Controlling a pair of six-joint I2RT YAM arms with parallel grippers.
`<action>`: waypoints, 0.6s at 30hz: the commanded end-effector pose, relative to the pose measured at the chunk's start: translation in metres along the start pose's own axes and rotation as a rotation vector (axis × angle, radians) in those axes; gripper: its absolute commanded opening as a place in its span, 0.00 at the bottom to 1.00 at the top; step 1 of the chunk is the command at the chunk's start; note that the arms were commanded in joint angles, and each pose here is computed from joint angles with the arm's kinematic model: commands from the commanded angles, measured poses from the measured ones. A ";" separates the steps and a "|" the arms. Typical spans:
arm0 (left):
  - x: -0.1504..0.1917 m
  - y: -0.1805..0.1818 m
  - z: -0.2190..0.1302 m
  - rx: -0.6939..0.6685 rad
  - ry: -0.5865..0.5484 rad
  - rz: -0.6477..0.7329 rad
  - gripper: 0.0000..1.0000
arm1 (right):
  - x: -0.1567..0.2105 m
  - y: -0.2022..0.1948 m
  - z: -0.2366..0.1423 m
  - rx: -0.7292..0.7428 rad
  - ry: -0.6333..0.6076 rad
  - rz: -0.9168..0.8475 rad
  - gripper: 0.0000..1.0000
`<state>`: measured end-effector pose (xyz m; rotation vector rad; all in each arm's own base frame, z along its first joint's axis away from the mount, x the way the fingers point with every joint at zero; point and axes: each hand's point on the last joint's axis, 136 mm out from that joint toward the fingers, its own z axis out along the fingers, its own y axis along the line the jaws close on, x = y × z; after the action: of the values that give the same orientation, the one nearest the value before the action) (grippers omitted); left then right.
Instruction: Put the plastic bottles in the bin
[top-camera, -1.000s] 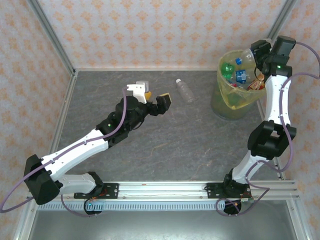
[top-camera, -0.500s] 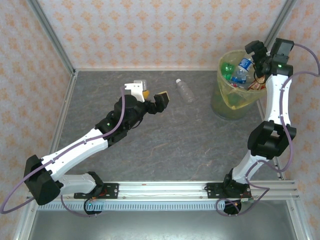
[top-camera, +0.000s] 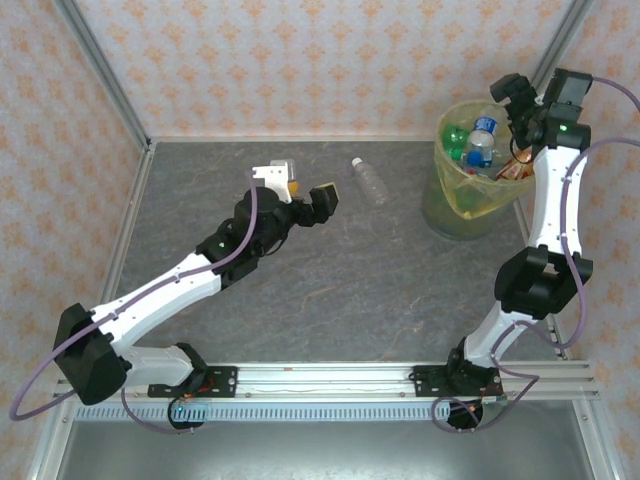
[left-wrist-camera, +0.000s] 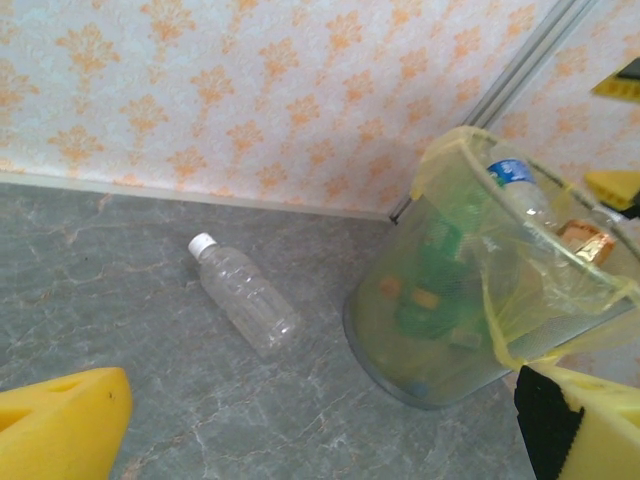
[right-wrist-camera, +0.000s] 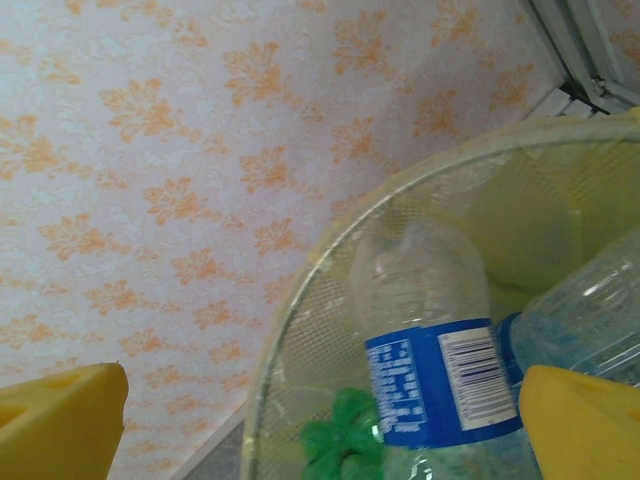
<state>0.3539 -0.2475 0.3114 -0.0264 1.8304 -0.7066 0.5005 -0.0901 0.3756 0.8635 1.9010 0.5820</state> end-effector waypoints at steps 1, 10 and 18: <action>-0.006 0.009 0.013 -0.036 -0.014 -0.033 0.99 | -0.006 0.040 -0.040 -0.068 -0.061 -0.079 1.00; 0.015 0.034 0.075 -0.120 0.062 -0.136 0.91 | 0.027 0.075 -0.074 -0.138 -0.042 -0.170 1.00; 0.054 0.042 0.141 -0.173 0.185 -0.190 0.80 | 0.052 0.078 -0.116 -0.193 -0.054 -0.194 1.00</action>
<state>0.4603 -0.2872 0.2249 -0.2218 2.0376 -0.6726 0.4164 -0.0062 0.4429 0.5912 1.8574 0.6199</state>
